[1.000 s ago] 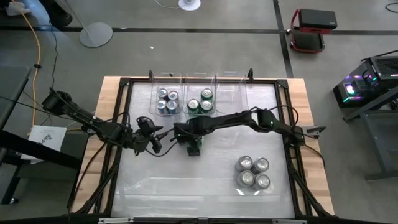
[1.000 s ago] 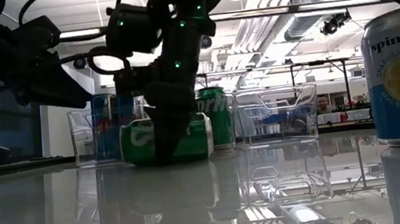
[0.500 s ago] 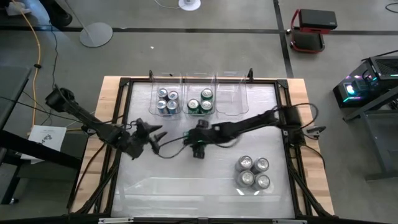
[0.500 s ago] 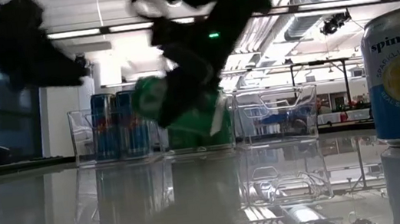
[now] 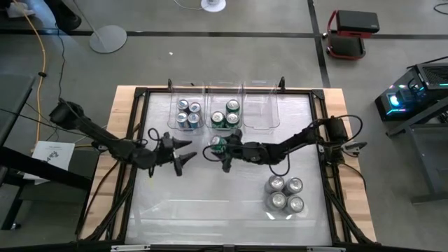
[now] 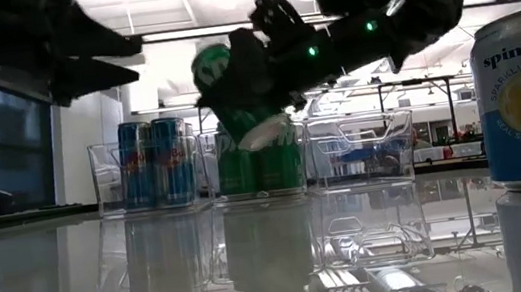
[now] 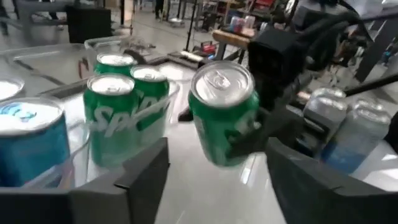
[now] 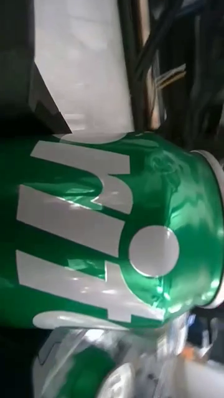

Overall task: Sort soda cans
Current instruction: Put the green soda can into the center transparent bin

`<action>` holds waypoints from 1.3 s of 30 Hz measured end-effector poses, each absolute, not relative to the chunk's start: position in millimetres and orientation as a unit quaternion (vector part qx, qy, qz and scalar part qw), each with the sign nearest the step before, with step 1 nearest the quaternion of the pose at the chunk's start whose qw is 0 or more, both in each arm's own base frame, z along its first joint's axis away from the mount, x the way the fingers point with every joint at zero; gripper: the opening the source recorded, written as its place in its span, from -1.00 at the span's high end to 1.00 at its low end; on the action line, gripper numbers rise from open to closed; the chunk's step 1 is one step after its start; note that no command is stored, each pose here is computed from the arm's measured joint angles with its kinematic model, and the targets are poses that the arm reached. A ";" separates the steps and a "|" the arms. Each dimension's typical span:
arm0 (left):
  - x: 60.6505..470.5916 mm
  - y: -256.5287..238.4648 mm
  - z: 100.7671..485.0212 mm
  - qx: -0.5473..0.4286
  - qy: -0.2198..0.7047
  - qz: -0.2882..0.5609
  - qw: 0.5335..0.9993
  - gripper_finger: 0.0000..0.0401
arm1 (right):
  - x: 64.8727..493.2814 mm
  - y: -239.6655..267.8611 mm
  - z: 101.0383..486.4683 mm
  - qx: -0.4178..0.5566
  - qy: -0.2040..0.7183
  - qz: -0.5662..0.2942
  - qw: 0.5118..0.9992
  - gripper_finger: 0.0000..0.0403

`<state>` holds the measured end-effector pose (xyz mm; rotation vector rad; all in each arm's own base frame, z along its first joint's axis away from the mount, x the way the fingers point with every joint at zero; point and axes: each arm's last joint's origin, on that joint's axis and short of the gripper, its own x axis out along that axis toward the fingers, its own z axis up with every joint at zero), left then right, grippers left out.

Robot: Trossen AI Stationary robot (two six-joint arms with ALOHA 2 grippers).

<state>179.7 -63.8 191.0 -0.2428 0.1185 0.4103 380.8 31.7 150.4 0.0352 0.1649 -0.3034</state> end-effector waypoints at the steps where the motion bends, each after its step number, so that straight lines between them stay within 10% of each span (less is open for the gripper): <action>1: 182.2 -61.4 191.7 -0.120 0.055 0.202 0.971 -0.32 | 382.8 33.2 153.4 0.012 0.077 -0.147 0.986 -0.46; 9: 207.2 -43.5 191.8 -0.107 0.035 0.227 0.967 -0.73 | 386.7 33.3 158.7 -0.011 0.072 -0.144 0.987 -0.47; 39: 256.3 -63.4 207.0 -0.055 0.103 0.200 0.973 -0.74 | 392.7 35.8 134.6 0.035 0.031 -0.185 0.982 -0.47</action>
